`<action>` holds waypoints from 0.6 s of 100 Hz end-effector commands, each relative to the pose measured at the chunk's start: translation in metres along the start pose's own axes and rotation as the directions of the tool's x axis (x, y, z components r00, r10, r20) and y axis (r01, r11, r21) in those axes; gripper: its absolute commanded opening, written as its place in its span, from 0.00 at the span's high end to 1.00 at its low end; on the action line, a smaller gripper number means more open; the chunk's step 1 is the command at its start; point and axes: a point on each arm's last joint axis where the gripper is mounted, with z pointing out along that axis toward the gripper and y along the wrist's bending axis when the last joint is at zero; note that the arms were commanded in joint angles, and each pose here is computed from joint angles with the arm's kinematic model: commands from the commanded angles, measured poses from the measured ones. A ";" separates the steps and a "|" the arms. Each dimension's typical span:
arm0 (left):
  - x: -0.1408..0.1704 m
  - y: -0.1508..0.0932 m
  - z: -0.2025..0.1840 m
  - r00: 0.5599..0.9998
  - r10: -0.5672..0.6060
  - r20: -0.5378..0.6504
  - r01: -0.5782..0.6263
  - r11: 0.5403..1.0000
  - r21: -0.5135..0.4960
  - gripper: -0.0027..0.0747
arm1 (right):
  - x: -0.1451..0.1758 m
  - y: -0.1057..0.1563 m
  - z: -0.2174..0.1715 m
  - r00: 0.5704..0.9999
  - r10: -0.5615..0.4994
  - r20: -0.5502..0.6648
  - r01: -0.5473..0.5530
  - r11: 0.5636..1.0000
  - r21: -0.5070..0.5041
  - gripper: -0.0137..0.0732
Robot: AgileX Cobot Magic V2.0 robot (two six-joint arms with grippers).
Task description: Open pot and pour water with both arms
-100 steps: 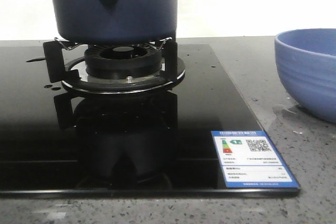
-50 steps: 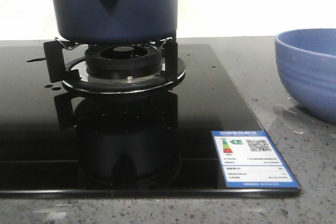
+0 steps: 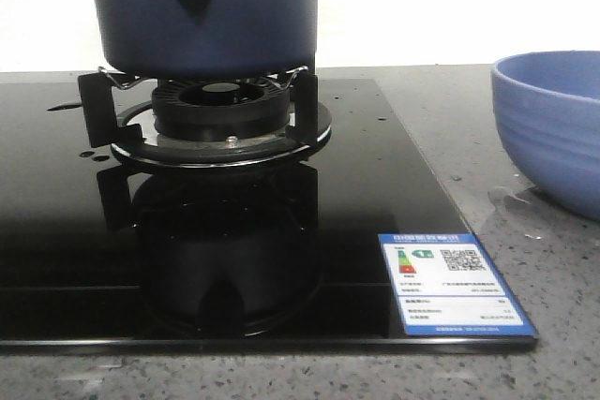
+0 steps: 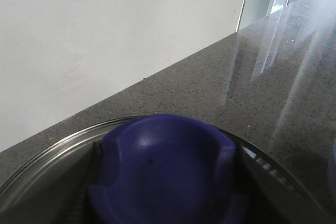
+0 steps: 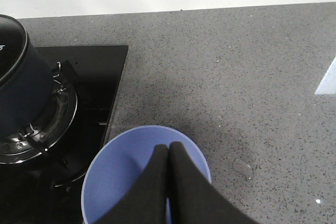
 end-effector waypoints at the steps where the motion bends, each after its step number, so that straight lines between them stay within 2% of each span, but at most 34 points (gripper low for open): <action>1: -0.021 -0.005 -0.005 0.997 -0.013 0.082 0.012 1.000 0.014 0.68 | -0.011 0.001 -0.008 0.996 -0.017 0.090 0.017 1.000 0.007 0.92; 29: -0.021 -0.007 -0.005 0.996 -0.013 0.084 0.010 0.999 0.039 0.65 | -0.010 0.001 -0.008 0.996 -0.016 0.088 0.016 1.000 0.005 0.92; 36: -0.021 -0.007 -0.005 0.996 -0.013 0.084 0.010 0.999 0.039 0.57 | -0.010 0.001 -0.008 0.996 -0.016 0.088 0.016 1.000 0.005 0.92; 48: -0.022 -0.008 -0.005 0.996 -0.013 0.086 0.010 0.999 0.037 0.32 | -0.010 0.001 -0.008 0.996 -0.017 0.088 0.017 1.000 0.004 0.92; 53: -0.024 -0.008 -0.007 0.996 -0.012 0.091 0.009 0.999 0.033 0.27 | -0.010 0.001 -0.008 0.996 -0.017 0.088 0.017 1.000 0.004 0.92; 60: -0.028 -0.010 -0.011 0.994 -0.011 0.105 0.008 1.000 0.030 0.26 | -0.011 0.001 -0.008 0.996 -0.017 0.090 0.017 1.000 0.004 0.92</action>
